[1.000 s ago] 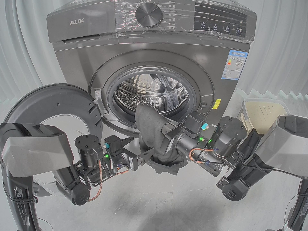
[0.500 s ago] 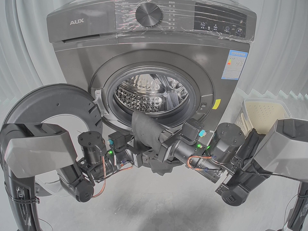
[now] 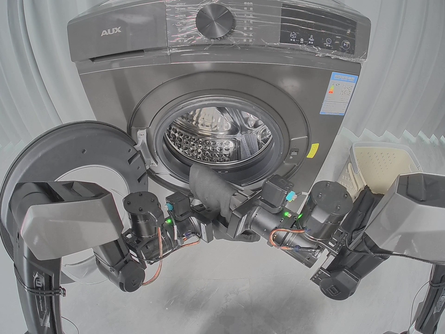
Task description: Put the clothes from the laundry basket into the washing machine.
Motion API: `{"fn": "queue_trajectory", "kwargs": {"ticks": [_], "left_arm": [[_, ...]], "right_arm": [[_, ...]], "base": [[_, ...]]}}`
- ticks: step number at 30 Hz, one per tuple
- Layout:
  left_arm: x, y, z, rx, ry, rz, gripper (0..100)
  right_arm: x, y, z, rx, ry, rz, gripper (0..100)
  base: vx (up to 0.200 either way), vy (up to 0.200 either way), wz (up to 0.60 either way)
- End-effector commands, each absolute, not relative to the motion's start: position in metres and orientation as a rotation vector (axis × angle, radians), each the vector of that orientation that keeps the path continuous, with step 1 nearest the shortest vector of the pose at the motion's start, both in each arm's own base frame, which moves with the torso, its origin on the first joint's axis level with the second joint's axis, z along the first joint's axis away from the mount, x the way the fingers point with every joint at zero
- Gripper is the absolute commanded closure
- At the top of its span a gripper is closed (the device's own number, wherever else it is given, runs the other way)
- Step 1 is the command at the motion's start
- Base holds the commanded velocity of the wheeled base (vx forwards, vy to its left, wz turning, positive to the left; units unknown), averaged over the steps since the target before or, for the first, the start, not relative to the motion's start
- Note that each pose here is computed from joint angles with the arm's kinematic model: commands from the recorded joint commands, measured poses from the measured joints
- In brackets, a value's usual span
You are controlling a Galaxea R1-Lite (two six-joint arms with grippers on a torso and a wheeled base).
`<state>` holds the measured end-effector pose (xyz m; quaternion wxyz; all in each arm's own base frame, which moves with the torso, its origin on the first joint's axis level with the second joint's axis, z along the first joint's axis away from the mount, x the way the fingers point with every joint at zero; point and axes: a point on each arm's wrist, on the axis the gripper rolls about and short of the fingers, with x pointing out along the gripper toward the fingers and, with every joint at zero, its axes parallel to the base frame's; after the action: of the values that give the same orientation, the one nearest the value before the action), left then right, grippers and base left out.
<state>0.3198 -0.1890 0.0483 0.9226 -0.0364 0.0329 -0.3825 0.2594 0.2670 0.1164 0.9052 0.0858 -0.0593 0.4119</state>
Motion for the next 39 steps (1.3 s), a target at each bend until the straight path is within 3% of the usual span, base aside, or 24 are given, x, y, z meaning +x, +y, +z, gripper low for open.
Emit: {"fn": "queue_trajectory", "kwargs": {"ticks": [1, 9, 15, 24, 25, 32, 39], "left_arm": [[0.323, -0.186, 0.048, -0.079, 0.067, -0.771, 100], [0.339, -0.158, 0.070, -0.098, -0.009, -0.610, 100], [0.333, -0.157, 0.087, -0.110, -0.049, -0.609, 100], [0.328, -0.157, 0.091, -0.120, -0.051, -0.614, 100], [0.328, -0.157, 0.091, -0.119, -0.048, -0.614, 100], [0.315, -0.155, 0.096, -0.121, -0.038, -0.626, 100], [0.295, -0.147, 0.118, -0.156, -0.066, -0.631, 100]], "right_arm": [[0.262, 0.263, 0.120, 0.181, -0.132, 0.839, 100], [0.260, 0.250, 0.107, 0.156, -0.072, 0.817, 100], [0.244, 0.242, 0.084, 0.114, 0.038, 0.825, 100], [0.239, 0.240, 0.079, 0.099, 0.063, 0.833, 100], [0.240, 0.241, 0.081, 0.104, 0.055, 0.830, 0], [0.229, 0.233, 0.081, 0.090, 0.082, 0.836, 0], [0.204, 0.209, 0.061, 0.031, 0.222, 0.837, 0]], "base": [[0.000, 0.000, 0.00], [0.000, 0.000, 0.00], [0.000, 0.000, 0.00], [0.000, 0.000, 0.00], [0.000, 0.000, 0.00], [0.000, 0.000, 0.00], [0.000, 0.000, 0.00]]}}
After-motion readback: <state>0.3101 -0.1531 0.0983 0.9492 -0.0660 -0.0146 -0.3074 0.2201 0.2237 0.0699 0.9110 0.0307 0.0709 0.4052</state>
